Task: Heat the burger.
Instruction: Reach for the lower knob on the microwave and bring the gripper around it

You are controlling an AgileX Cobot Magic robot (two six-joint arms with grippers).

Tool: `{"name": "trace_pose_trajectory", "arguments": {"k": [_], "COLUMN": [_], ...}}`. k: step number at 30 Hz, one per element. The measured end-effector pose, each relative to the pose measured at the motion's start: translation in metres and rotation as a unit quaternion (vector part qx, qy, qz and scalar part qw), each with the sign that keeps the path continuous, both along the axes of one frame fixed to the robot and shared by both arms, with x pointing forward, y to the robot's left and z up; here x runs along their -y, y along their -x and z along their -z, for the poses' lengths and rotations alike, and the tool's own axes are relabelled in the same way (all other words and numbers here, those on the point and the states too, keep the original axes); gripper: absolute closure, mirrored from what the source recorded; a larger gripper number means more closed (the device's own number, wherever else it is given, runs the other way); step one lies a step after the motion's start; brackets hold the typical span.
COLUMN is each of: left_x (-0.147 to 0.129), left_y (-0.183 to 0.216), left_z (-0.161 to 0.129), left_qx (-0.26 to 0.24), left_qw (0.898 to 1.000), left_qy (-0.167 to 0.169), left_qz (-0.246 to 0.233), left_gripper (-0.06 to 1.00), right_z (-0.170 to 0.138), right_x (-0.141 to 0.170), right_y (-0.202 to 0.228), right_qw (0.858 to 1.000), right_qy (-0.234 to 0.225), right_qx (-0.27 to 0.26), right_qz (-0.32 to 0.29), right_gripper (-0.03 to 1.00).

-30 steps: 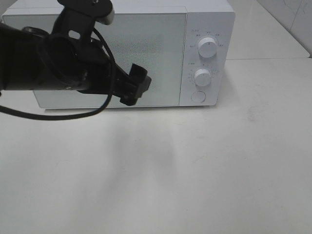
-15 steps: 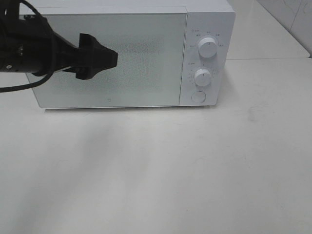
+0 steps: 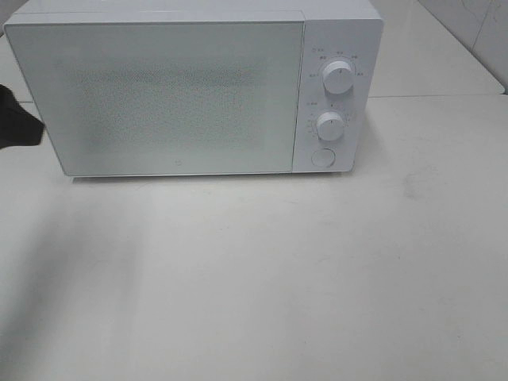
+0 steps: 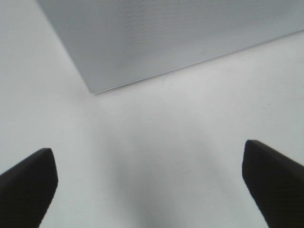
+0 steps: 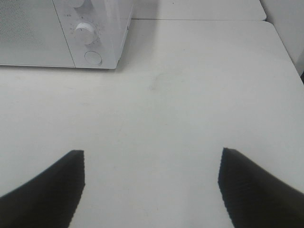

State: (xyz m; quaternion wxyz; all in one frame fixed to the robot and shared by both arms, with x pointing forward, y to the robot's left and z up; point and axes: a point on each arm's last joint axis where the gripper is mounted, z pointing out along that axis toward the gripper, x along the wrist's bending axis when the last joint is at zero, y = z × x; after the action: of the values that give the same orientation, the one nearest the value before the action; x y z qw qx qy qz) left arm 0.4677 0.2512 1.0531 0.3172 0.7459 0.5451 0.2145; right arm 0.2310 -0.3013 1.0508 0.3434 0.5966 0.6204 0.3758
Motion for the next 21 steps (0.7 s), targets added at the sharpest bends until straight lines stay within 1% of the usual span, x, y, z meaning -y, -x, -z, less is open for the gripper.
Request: {"name": "trace_pose_trajectory", "arguments": {"k": [1,2,3,4,6,7,9,12,14,15,17,19,20,21], "left_x": [0.0,-0.005,-0.015,-0.015,-0.026,-0.026,-0.033,-0.035,-0.038,-0.038,-0.041,-0.041,-0.041,-0.041], "left_y": [0.0,0.006,0.019,0.019,0.036,0.036,0.054,0.06,0.081,0.081,0.1,0.107,0.119,0.119], "left_z": [0.0,-0.004,-0.015,-0.015,-0.027,-0.027,-0.037,-0.038,-0.044,-0.044,-0.048,-0.049,-0.051,-0.051], "left_qx": [0.0,0.0,0.002,0.002,0.009,0.009,0.015,0.012,-0.003,-0.003,-0.009,-0.01,-0.007,-0.007], "left_qw": [1.0,1.0,0.999,0.999,0.998,0.998,0.998,0.998,0.997,0.997,0.996,0.996,0.996,0.996], "left_qy": [0.0,-0.01,-0.02,-0.02,-0.024,-0.024,-0.029,-0.032,-0.035,-0.035,-0.035,-0.032,-0.029,-0.029], "left_qz": [0.0,-0.007,-0.027,-0.027,-0.049,-0.049,-0.059,-0.062,-0.072,-0.072,-0.083,-0.086,-0.087,-0.087], "left_gripper": [-0.03,-0.03,-0.03,-0.03,-0.03,-0.03,-0.03,-0.03,-0.03,-0.03,-0.03,-0.03,-0.03,-0.03], "right_z": [0.0,0.0,0.0,0.0,0.0,0.0,0.0,0.0,0.0,0.0,0.0,0.0,0.0,0.0], "right_x": [0.0,0.0,0.0,0.0,0.0,0.0,0.0,0.0,0.0,0.0,0.0,0.0,0.0,0.0], "right_y": [0.0,0.0,0.0,0.0,0.0,0.0,0.0,0.0,0.0,0.0,0.0,0.0,0.0,0.0], "right_qw": [1.0,1.0,1.0,1.0,1.0,1.0,1.0,1.0,1.0,1.0,1.0,1.0,1.0,1.0], "right_qy": [0.0,0.0,0.0,0.0,0.0,0.0,0.0,0.0,0.0,0.0,0.0,0.0,0.0,0.0], "right_qx": [0.0,0.0,0.0,0.0,0.0,0.0,0.0,0.0,0.0,0.0,0.0,0.0,0.0,0.0], "right_qz": [0.0,0.0,0.0,0.0,0.0,0.0,0.0,0.0,0.0,0.0,0.0,0.0,0.0,0.0], "right_gripper": [0.21,0.21,0.21,0.21,0.21,0.21,0.21,0.21,0.21,0.21,0.21,0.21,0.21,0.21]}}
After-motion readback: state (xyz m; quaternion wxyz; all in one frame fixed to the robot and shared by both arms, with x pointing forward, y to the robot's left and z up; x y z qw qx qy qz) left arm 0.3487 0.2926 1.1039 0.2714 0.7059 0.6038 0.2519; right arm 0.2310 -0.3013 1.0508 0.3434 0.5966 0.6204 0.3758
